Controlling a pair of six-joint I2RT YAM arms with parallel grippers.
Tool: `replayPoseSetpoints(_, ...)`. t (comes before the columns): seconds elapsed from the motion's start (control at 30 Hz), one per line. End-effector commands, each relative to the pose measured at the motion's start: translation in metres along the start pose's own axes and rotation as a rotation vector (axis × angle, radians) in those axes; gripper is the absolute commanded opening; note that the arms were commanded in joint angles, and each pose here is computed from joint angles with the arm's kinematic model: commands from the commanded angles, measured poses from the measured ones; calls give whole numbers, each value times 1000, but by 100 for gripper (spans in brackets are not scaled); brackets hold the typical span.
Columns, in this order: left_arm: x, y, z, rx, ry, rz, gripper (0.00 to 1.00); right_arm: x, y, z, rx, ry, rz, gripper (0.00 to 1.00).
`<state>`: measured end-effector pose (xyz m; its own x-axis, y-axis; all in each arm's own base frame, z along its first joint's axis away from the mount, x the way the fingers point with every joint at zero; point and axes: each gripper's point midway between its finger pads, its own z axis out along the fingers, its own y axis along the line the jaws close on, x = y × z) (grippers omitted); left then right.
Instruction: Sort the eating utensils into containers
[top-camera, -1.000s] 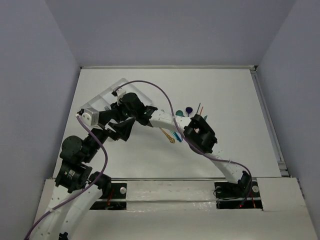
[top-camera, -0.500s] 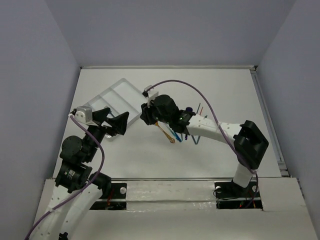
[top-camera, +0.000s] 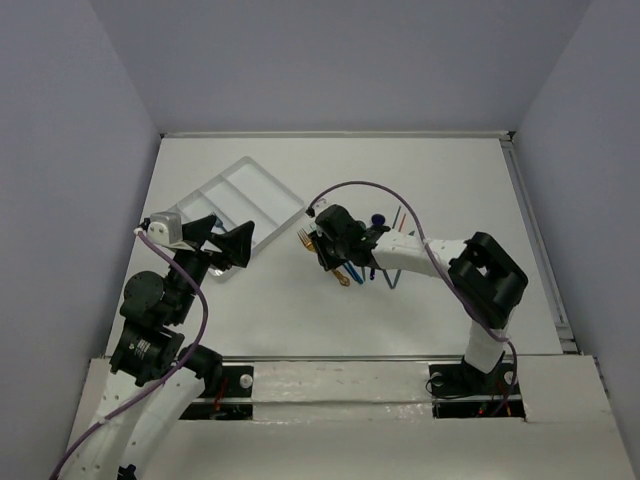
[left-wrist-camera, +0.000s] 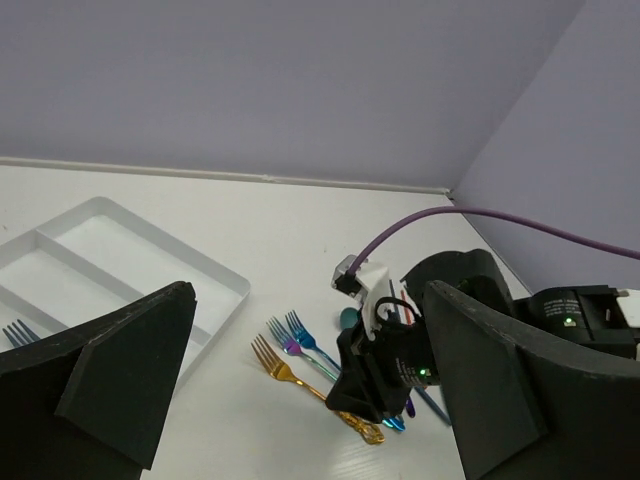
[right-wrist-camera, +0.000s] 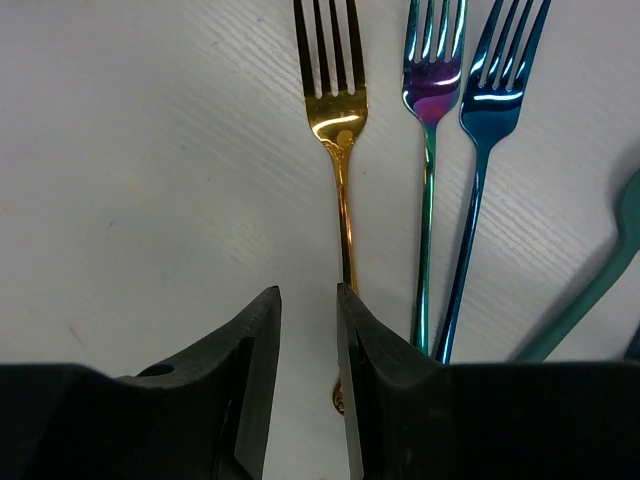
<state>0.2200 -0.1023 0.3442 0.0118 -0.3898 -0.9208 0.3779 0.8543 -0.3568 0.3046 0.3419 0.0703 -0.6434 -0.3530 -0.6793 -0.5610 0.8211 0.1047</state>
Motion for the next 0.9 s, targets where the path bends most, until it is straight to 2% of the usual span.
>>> replayPoseSetpoints(0.0,-28,-10,-1,25,-68,0,99,-3,-4,12,21,21,-5,35)
replayPoseSetpoints(0.3,-27,-11,-1,33,-63,0,99,3,-12,31,67,49,-25,34)
replayPoseSetpoints(0.5,-26,-12,-1,38,-61,4,99,-1,-13,31,76,39,-37,31)
replayPoseSetpoints(0.7,-26,-18,-2,69,-53,8,99,-15,-17,24,101,3,-59,32)
replayPoseSetpoints(0.87,-23,-21,-3,93,-41,13,99,-1,-22,44,91,54,-48,33)
